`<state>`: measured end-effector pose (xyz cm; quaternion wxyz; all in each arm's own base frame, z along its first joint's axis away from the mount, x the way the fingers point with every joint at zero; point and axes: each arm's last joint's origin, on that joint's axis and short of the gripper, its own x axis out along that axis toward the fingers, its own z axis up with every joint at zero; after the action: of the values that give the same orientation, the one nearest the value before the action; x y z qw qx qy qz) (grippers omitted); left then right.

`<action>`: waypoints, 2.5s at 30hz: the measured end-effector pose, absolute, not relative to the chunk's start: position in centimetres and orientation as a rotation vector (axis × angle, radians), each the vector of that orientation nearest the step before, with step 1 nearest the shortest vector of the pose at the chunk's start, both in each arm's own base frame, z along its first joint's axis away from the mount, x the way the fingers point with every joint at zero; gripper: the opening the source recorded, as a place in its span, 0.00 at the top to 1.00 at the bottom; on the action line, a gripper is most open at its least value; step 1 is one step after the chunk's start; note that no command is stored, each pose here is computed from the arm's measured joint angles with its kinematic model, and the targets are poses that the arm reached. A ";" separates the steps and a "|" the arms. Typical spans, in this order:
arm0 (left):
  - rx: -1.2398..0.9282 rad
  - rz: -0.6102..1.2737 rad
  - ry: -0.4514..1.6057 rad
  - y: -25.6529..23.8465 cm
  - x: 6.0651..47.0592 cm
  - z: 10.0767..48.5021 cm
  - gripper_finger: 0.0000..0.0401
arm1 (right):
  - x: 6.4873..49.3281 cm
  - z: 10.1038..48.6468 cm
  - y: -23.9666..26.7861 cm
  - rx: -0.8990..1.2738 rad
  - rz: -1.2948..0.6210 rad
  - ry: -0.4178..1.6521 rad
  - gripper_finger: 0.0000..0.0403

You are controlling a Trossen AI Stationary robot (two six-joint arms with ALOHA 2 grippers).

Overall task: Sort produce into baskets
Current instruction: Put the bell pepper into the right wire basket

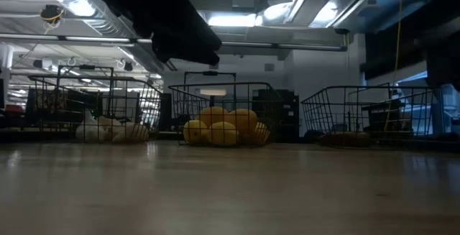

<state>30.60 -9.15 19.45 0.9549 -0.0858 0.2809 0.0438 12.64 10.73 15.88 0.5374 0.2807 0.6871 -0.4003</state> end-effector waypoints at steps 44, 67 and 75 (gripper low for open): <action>-0.201 0.097 0.569 -9.2 30.6 19.5 0.54 | 18.3 14.7 14.7 0.516 -0.412 1.460 0.26; -0.199 0.087 0.571 -9.5 30.5 19.4 0.54 | 20.7 17.4 16.0 0.361 -0.253 1.334 0.73; -0.217 0.091 0.570 -9.5 30.5 19.5 0.54 | 22.5 23.6 14.8 0.168 -0.288 1.248 0.72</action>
<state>30.49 -9.52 19.45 0.9529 -0.1069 0.2803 0.0446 22.51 14.75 23.57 0.7984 0.0783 0.5817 -0.1343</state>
